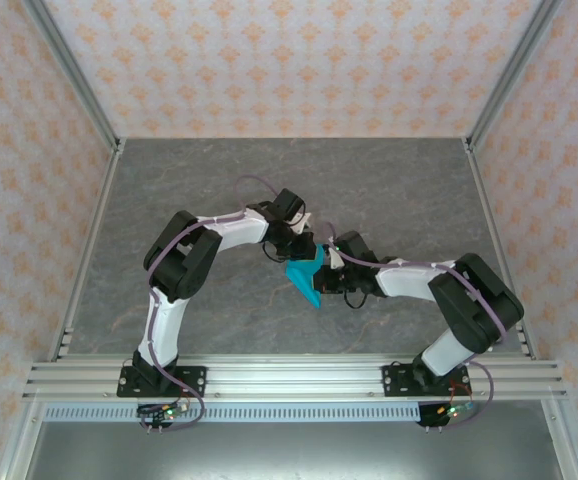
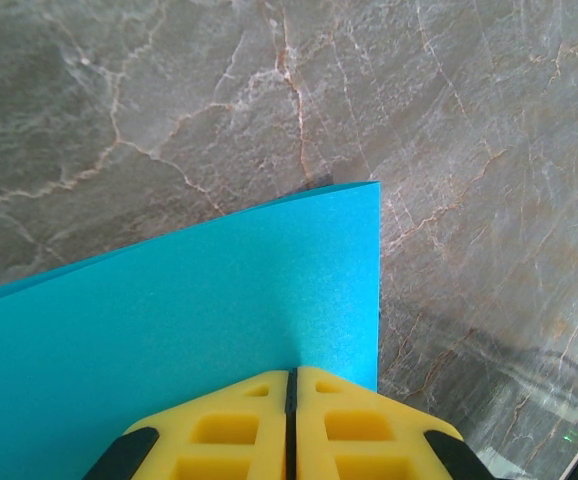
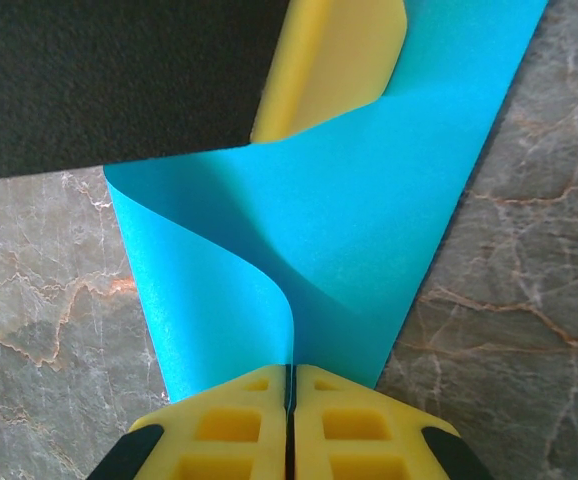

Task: Fold a paper plane with a square sheet of paper (fold left side to right side)
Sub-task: Third fold the triangle at the center of the table.

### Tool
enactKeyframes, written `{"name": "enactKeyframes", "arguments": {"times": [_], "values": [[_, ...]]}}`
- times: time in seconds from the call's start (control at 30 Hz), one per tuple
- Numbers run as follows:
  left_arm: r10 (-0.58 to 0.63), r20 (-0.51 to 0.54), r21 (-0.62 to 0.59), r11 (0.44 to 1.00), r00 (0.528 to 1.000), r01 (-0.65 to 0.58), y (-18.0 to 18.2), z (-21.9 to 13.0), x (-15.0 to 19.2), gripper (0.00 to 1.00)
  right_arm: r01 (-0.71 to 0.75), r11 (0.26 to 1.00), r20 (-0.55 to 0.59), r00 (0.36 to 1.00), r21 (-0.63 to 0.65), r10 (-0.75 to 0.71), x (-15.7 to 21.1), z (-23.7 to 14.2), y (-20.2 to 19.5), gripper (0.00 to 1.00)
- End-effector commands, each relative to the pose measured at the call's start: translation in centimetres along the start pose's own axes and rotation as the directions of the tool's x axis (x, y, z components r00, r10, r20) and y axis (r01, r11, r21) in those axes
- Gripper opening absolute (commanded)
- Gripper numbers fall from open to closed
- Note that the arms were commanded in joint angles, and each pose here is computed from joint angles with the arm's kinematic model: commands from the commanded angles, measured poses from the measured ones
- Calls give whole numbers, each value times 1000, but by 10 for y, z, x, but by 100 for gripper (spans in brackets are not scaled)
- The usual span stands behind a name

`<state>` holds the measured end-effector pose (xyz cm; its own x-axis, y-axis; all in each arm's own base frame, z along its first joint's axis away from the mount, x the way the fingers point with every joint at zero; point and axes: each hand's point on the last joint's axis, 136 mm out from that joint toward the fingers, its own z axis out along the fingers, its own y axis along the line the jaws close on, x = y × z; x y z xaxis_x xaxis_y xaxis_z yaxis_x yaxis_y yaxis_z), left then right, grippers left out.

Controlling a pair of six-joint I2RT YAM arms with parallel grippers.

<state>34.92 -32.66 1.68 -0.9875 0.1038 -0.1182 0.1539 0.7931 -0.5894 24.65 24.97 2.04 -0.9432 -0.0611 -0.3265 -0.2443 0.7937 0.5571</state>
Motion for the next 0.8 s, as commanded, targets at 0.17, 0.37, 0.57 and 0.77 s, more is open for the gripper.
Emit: {"name": "enactKeyframes", "arguments": {"times": [0.17,0.37,0.57,0.77], "values": [[-49,-96,-76,996,994,42,27,25,33,9,37,999,24,999,5,-37,-6,-8,7,8],[-49,-95,-76,996,994,42,27,25,33,9,38,999,24,999,8,-38,-5,-9,7,8],[-49,-96,-76,996,994,41,27,25,33,9,34,999,17,999,27,-34,-5,-5,2,8],[-49,-95,-76,996,994,41,27,24,33,9,32,999,13,999,37,-32,-6,-2,1,8]]}}
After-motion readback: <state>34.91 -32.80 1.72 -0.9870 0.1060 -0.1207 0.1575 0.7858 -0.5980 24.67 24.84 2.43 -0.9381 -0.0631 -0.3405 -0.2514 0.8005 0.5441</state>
